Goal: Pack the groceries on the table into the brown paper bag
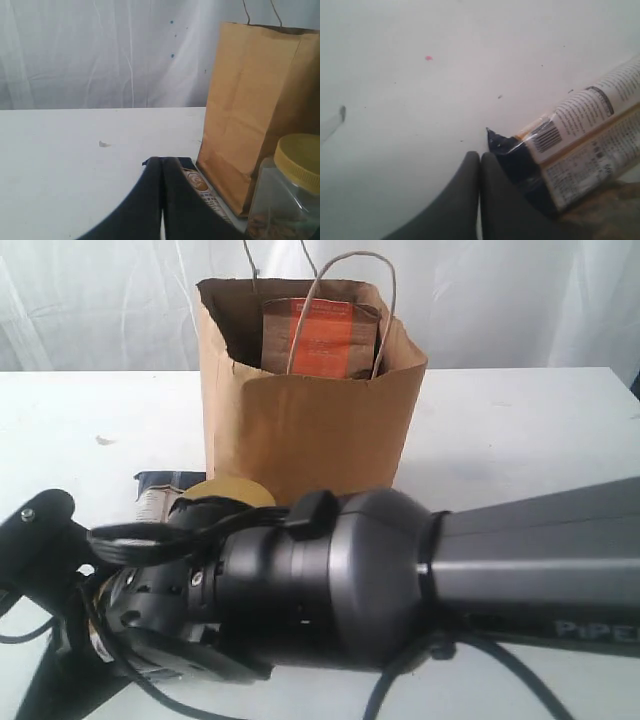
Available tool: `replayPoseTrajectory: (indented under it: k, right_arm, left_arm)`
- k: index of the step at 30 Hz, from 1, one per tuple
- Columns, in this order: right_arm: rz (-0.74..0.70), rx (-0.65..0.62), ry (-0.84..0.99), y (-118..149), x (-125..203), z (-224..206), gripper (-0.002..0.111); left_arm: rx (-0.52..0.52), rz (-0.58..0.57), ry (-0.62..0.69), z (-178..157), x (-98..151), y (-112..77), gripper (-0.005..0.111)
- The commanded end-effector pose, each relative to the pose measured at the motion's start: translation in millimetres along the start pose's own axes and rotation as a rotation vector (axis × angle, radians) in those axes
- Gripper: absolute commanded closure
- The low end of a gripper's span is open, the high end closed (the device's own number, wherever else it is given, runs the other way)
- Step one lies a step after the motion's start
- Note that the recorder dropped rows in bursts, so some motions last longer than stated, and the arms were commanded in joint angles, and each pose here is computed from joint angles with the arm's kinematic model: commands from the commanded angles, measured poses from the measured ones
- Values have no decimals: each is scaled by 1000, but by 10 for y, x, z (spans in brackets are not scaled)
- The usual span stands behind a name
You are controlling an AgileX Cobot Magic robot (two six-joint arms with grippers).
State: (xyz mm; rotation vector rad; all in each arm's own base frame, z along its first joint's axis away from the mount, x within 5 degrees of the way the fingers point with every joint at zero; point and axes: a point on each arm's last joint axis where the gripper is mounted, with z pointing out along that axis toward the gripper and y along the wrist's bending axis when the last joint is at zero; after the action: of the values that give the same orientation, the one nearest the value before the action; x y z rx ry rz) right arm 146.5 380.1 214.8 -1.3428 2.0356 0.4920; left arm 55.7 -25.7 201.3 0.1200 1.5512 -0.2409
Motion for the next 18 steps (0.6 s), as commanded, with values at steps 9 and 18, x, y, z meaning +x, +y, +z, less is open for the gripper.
replayPoseTrajectory:
  k: [9, 18]
  right_arm:
    - [292, 299, 163, -423, 241, 115, 108]
    - [145, 401, 288, -252, 414, -205, 108]
  left_arm:
    - [3, 9, 4, -1, 11, -3, 107]
    - [3, 9, 4, -1, 11, -3, 107]
